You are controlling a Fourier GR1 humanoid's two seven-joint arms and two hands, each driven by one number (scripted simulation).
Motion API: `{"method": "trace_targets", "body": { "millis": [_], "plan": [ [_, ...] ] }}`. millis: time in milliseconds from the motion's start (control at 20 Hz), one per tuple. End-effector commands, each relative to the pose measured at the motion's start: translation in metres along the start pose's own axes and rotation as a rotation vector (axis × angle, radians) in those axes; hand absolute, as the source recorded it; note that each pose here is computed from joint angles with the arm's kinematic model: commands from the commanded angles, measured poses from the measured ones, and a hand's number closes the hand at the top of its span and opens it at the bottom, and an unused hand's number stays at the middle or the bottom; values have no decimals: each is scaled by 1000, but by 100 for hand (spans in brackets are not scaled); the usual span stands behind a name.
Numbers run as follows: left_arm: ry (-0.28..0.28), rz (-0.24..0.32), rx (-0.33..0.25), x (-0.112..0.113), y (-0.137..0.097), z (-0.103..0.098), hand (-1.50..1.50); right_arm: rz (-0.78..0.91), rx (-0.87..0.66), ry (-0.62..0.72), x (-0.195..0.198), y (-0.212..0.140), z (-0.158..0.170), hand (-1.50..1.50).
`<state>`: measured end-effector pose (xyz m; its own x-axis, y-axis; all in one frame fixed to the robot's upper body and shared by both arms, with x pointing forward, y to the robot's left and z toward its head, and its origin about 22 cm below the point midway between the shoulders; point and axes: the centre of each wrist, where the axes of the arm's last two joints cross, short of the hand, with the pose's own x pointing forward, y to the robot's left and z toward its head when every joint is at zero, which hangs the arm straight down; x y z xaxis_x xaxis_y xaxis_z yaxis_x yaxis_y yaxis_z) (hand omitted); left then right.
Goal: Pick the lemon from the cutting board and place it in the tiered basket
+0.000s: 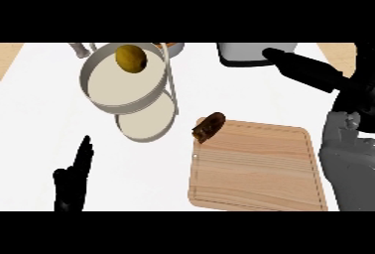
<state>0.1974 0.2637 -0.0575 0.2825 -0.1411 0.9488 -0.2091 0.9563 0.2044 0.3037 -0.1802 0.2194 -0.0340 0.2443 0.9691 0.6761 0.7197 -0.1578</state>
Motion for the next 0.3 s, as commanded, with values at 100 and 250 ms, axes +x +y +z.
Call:
{"method": "trace_targets", "body": {
  "millis": [100,250],
  "plan": [
    [31,19,6,-8,-3,6,0,43,52,30,-6,-103,18,-150],
    [24,-2,-1,-13,-2,12,0,40,72,24,-1,-144,36,-150]
  ]
}}
